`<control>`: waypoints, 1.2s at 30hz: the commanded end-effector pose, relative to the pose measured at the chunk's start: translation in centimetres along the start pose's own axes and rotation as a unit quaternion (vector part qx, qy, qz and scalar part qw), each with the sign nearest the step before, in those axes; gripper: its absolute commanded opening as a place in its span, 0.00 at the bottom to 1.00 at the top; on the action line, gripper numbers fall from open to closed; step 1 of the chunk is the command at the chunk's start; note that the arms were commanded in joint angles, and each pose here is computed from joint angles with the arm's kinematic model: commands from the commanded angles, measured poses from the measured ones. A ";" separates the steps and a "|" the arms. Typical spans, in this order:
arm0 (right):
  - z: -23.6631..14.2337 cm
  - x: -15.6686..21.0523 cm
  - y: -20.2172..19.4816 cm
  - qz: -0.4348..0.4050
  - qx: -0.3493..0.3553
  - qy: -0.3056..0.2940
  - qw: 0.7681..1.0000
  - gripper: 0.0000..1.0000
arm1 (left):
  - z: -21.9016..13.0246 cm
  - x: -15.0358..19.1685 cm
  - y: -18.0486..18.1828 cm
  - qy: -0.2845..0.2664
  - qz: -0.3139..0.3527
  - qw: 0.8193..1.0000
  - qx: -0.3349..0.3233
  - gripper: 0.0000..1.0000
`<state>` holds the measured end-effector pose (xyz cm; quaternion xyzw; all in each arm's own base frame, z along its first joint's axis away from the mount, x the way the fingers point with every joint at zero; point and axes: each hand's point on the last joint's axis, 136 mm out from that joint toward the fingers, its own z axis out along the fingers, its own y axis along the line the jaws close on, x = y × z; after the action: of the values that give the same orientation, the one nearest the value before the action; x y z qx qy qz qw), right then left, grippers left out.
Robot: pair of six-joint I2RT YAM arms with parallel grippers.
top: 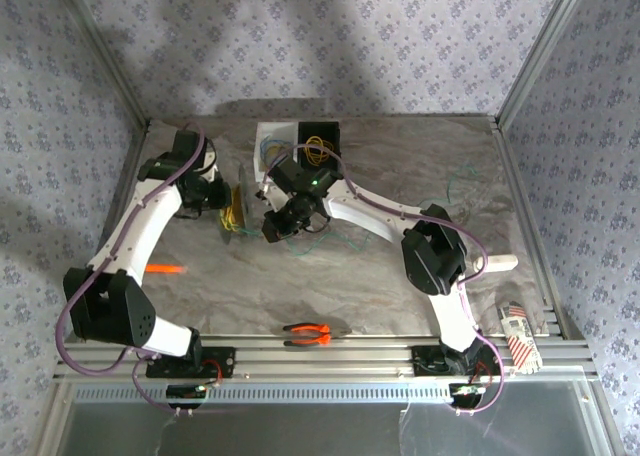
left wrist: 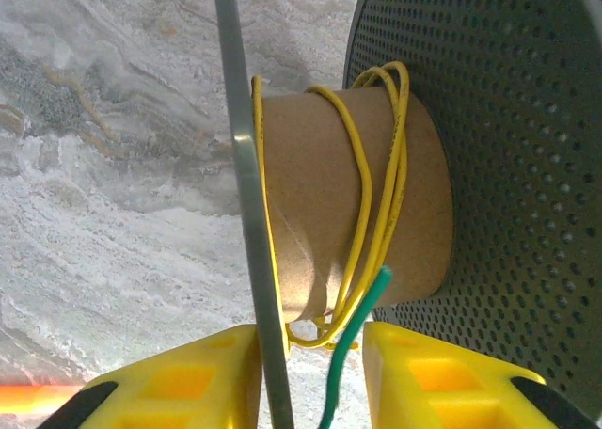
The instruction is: Wrap the cables
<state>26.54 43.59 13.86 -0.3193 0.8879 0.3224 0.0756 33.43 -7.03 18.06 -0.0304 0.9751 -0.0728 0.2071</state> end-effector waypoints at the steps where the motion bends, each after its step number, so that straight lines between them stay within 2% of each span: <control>1: 0.0 -0.3 0.3 0.002 -0.012 0.005 1.000 0.00 | 0.6 0.2 0.0 0.007 0.008 1.000 -0.006 0.31; 8: 0.2 -0.4 0.4 0.000 -0.013 0.004 1.000 0.00 | 1.0 0.2 0.2 0.010 0.012 1.000 -0.016 0.20; 16: 0.2 -0.3 0.7 -0.002 -0.014 0.004 1.000 0.00 | 1.4 0.3 0.5 0.018 0.016 0.999 -0.026 0.01; 17: 0.1 -0.3 0.8 -0.004 -0.015 0.004 1.000 0.04 | 1.4 0.3 0.6 0.019 0.017 0.999 -0.029 0.00; 20: -0.2 -0.1 1.5 -0.016 -0.022 0.004 1.000 0.42 | 1.1 0.1 0.6 0.014 0.020 0.999 -0.032 0.00; 22: -1.0 0.0 2.8 -0.037 -0.036 0.000 0.999 0.62 | 0.5 -0.3 0.5 0.005 0.025 0.999 -0.031 0.00; 26: -4.2 -0.2 5.2 -0.088 -0.048 -0.025 0.995 0.88 | -1.8 -1.8 0.0 -0.023 0.036 0.999 -0.025 0.00; 28: -7.0 -0.4 6.3 -0.117 -0.042 -0.050 0.991 1.00 | -3.4 -2.6 -0.5 -0.041 0.043 0.998 -0.016 0.00; 33: -14.2 -0.1 7.1 -0.180 0.000 -0.112 0.977 1.00 | -6.8 -4.1 -1.5 -0.074 0.055 0.996 0.002 0.00; 36: -17.5 0.9 5.4 -0.207 0.055 -0.148 0.966 1.00 | -8.7 -4.7 -1.9 -0.100 0.057 0.993 0.012 0.00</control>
<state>23.48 38.99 29.86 -0.4223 0.7961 0.3530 0.2517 34.80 -6.64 23.78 0.0035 0.9658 -0.0450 0.2554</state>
